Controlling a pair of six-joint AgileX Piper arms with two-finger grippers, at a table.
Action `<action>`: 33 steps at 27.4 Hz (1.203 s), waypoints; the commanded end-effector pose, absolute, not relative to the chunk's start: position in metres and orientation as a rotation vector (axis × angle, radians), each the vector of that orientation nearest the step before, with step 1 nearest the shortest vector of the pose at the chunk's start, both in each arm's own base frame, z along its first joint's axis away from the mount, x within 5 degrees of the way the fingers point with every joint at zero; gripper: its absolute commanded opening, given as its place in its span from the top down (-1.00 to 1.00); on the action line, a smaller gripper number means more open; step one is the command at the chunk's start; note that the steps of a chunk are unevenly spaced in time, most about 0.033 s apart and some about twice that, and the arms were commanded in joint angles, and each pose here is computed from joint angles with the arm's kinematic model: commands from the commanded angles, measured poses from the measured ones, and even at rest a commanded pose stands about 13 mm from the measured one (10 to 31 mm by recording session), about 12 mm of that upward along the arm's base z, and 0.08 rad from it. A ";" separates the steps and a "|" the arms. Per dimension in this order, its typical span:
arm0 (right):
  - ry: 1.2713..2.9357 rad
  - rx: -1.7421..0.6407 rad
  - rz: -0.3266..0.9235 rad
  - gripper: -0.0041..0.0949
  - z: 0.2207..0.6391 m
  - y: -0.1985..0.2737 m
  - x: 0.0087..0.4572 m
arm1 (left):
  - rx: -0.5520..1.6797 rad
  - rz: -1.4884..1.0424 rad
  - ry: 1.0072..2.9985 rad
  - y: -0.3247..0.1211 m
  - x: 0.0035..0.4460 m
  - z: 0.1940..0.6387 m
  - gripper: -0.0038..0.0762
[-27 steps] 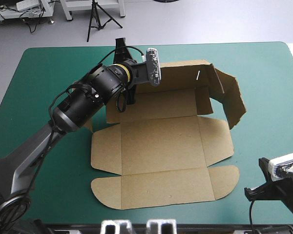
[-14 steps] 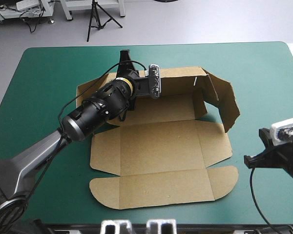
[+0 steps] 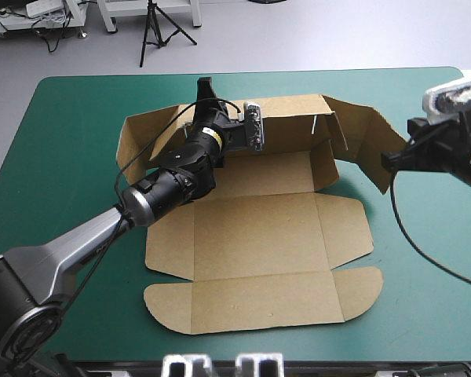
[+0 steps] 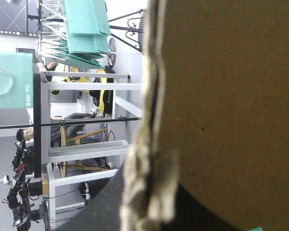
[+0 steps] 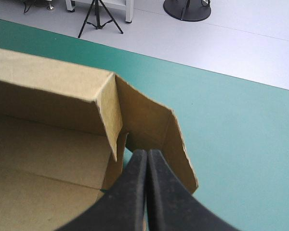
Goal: Fold the box
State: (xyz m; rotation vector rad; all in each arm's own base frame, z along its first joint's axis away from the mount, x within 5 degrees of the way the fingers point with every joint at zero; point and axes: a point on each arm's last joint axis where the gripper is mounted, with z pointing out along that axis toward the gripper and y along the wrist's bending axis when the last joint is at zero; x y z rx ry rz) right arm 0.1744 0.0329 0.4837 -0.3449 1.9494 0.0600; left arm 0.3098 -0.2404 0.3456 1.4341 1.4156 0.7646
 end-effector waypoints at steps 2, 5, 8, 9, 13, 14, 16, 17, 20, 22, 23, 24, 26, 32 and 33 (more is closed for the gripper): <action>1.862 -0.325 0.088 0.95 0.512 0.039 0.207 | 1.363 0.768 1.363 -0.239 0.307 0.368 0.92; 1.889 -0.329 0.113 0.95 0.514 0.044 0.233 | 1.376 0.770 1.377 -0.242 0.310 0.360 0.92; 1.931 -0.336 0.120 0.95 0.511 0.049 0.260 | 1.383 0.773 1.392 -0.244 0.313 0.354 0.92; 1.943 -0.337 0.120 0.95 0.508 0.050 0.270 | 1.376 0.774 1.406 -0.244 0.314 0.352 0.92; 1.997 -0.339 0.122 0.95 0.495 0.054 0.306 | 1.366 0.778 1.440 -0.244 0.316 0.346 0.92; 2.022 -0.331 0.135 0.95 0.490 0.054 0.315 | 1.366 0.779 1.441 -0.244 0.316 0.346 0.92; 2.054 -0.311 0.172 0.95 0.481 0.052 0.332 | 1.372 0.780 1.444 -0.245 0.317 0.344 0.92; 2.061 -0.298 0.191 0.95 0.477 0.048 0.341 | 1.372 0.784 1.447 -0.245 0.318 0.343 0.92; 2.052 -0.272 0.274 0.95 0.472 0.038 0.364 | 1.372 0.781 1.451 -0.245 0.318 0.343 0.92; 2.062 -0.269 0.315 0.95 0.467 0.034 0.375 | 1.372 0.781 1.451 -0.245 0.318 0.343 0.92; 2.075 -0.268 0.334 0.95 0.464 0.030 0.381 | 1.372 0.781 1.451 -0.245 0.318 0.343 0.92; 2.087 -0.265 0.345 0.95 0.460 0.028 0.387 | 1.370 0.779 1.453 -0.245 0.318 0.343 0.92; 2.120 -0.275 0.364 0.95 0.449 0.025 0.400 | 1.362 0.773 1.458 -0.245 0.318 0.343 0.92; 2.287 -0.353 0.432 0.95 0.406 0.029 0.440 | 1.309 0.732 1.494 -0.245 0.318 0.343 0.92; 2.306 -0.361 0.439 0.95 0.402 0.029 0.442 | 1.307 0.731 1.496 -0.245 0.318 0.343 0.92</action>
